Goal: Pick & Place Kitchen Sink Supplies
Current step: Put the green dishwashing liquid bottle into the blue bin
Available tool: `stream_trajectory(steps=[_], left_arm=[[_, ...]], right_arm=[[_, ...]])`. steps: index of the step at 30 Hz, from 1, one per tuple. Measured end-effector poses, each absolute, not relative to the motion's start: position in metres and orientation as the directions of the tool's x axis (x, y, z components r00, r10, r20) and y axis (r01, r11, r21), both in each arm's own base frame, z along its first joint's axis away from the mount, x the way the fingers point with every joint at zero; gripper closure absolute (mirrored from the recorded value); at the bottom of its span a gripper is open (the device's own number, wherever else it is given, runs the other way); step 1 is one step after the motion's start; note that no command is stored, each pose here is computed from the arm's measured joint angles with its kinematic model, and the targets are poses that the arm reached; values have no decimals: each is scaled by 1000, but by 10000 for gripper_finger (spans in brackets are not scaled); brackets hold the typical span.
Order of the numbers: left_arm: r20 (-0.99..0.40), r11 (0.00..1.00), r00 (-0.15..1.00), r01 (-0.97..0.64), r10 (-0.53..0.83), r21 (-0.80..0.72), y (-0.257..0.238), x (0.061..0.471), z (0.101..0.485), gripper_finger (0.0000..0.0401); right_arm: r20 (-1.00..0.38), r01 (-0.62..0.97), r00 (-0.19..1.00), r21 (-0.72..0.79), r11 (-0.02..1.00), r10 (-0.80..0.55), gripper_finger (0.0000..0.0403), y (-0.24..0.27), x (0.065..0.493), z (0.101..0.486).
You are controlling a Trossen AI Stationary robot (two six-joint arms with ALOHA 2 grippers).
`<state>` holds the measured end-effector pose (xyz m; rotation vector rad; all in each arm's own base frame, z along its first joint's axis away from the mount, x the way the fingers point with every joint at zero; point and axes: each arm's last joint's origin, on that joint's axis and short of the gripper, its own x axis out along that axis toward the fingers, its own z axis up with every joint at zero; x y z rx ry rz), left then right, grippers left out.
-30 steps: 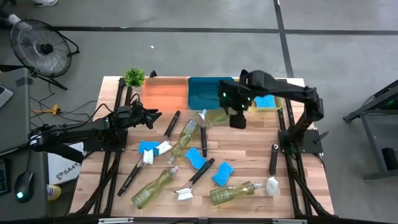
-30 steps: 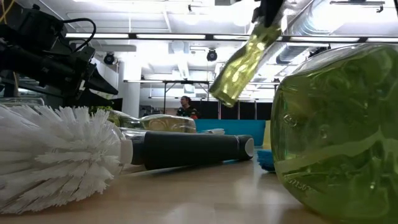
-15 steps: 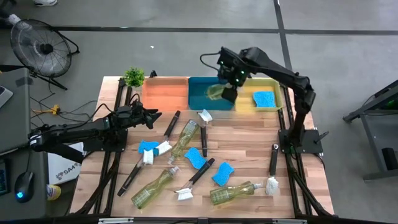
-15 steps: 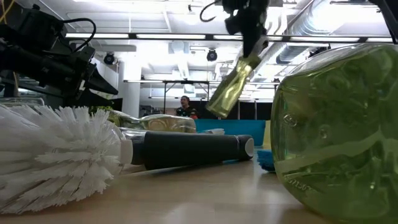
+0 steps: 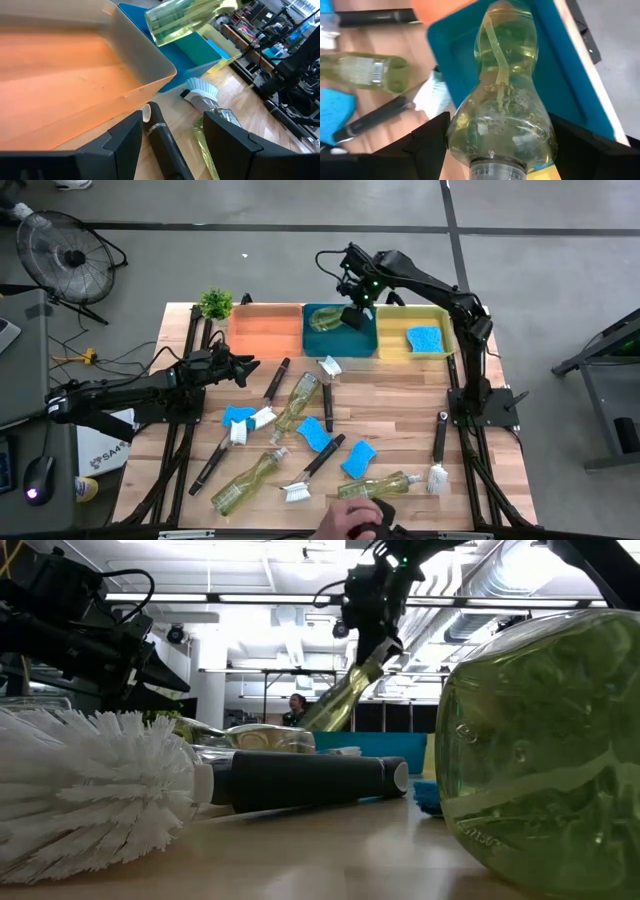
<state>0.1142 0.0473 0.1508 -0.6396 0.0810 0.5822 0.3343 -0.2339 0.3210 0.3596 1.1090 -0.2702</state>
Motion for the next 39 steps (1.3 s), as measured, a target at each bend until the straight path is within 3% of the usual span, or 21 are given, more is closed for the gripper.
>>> stream_trajectory(steps=[13, 20, 27, 39], left_arm=[[-246, 649, 838, -536, 487, -540, 47, 114, 151, 197], [-246, 649, 838, -536, 487, -540, 47, 114, 151, 197], [-246, 649, 838, -536, 487, -540, 47, 114, 151, 197], [-246, 649, 838, -536, 487, -540, 47, 114, 151, 197]], right_arm=[[-912, 400, 408, 133, 907, -46, 120, -243, 330, 317], [-944, 569, 327, 156, 807, -49, 120, -244, 320, 318], [-955, 662, 293, 170, 730, -43, 120, -239, 308, 342], [-917, 754, 382, 381, 535, 114, 120, -243, 288, 364]])
